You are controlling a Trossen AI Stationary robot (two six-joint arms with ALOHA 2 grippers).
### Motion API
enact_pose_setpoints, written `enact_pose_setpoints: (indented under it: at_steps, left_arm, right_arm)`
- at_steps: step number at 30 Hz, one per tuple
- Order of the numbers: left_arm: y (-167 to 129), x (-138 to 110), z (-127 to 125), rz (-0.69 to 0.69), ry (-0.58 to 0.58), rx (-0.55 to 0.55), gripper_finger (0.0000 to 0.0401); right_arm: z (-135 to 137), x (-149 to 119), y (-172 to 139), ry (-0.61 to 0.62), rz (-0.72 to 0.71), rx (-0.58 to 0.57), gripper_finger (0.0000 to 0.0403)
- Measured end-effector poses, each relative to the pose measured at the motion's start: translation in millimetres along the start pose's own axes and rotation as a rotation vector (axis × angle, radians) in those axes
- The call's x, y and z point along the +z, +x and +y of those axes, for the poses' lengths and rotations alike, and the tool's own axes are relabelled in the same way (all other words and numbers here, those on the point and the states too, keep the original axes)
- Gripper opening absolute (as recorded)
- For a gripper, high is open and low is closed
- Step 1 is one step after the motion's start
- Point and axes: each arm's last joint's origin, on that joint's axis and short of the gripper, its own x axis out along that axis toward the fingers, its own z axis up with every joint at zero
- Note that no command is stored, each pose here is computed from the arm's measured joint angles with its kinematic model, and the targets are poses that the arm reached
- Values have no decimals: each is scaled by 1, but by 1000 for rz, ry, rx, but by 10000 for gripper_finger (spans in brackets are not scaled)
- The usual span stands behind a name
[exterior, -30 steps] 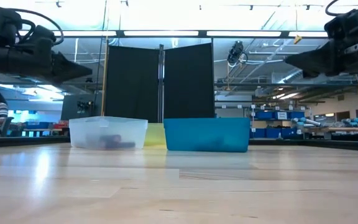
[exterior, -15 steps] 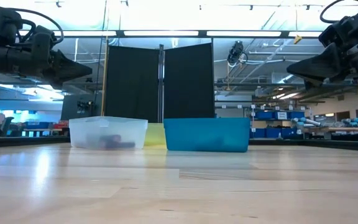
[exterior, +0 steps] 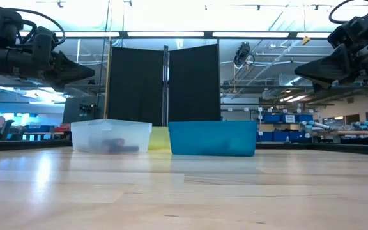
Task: Sort blocks
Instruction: Return to Home Position
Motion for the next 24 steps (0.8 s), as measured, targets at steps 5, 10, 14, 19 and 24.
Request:
enact_pose_setpoints:
  at_steps: [5,10,14,19,24]
  left_arm:
    - [0,0,0,0,0,0,30]
    - [0,0,0,1,0,0,30]
    - [0,0,0,1,0,0,30]
    - [0,0,0,1,0,0,30]
    - [0,0,0,1,0,0,30]
  right_arm:
    - [0,0,0,0,0,0,52]
    - [0,0,0,0,0,0,50]
    - [0,0,0,0,0,0,52]
    - [0,0,0,0,0,0,50]
    - [0,0,0,0,0,0,48]
